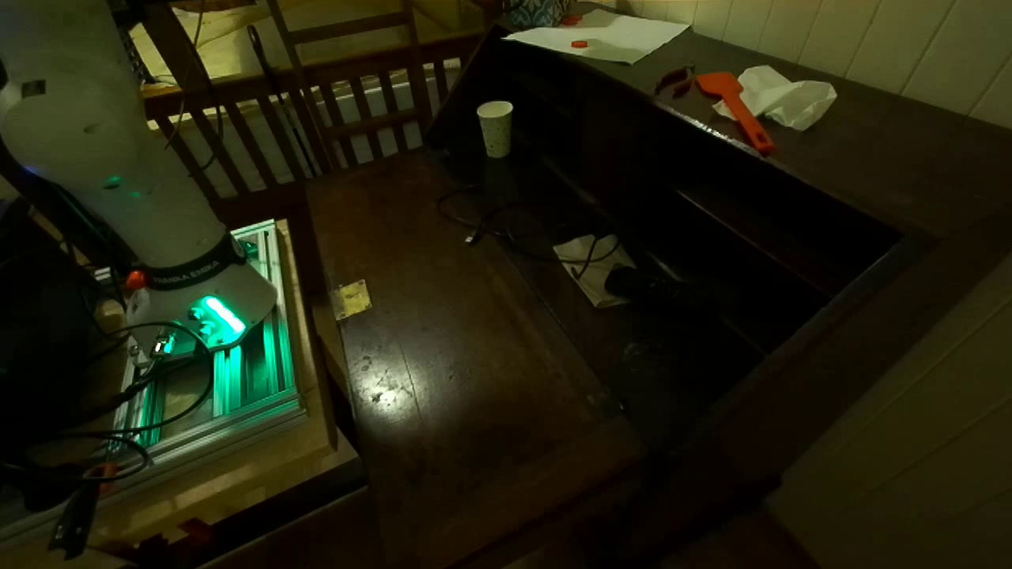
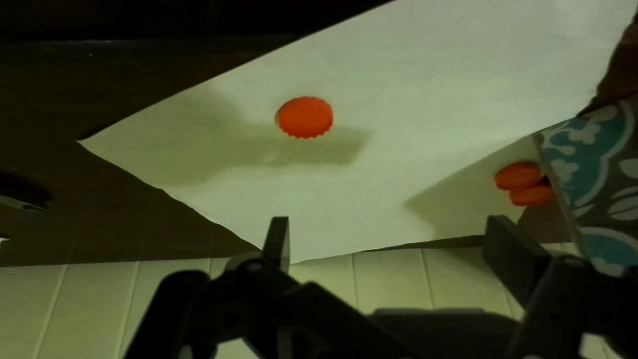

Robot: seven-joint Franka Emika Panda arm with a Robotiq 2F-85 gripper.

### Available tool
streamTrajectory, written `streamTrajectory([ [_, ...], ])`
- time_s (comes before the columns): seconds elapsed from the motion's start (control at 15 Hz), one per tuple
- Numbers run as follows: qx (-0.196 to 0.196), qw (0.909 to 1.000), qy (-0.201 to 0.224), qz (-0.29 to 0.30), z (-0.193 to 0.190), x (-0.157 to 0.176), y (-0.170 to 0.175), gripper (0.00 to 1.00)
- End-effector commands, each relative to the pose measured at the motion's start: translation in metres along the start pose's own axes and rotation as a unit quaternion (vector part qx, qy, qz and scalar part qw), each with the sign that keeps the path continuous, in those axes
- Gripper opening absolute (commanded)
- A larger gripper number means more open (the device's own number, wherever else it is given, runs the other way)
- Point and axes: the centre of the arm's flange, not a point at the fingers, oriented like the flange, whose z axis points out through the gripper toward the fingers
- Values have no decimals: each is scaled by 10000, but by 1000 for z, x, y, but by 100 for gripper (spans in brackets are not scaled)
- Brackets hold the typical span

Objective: Put the orange disc in the cup

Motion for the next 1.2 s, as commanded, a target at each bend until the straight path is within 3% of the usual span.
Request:
streamTrajectory([
  [0.0,0,10000,-1,0,4,1,-1,100],
  [0.67,-245,9996,-29,117,35,1,27,100],
  [1.13,-282,9994,-187,15,56,-14,17,100],
])
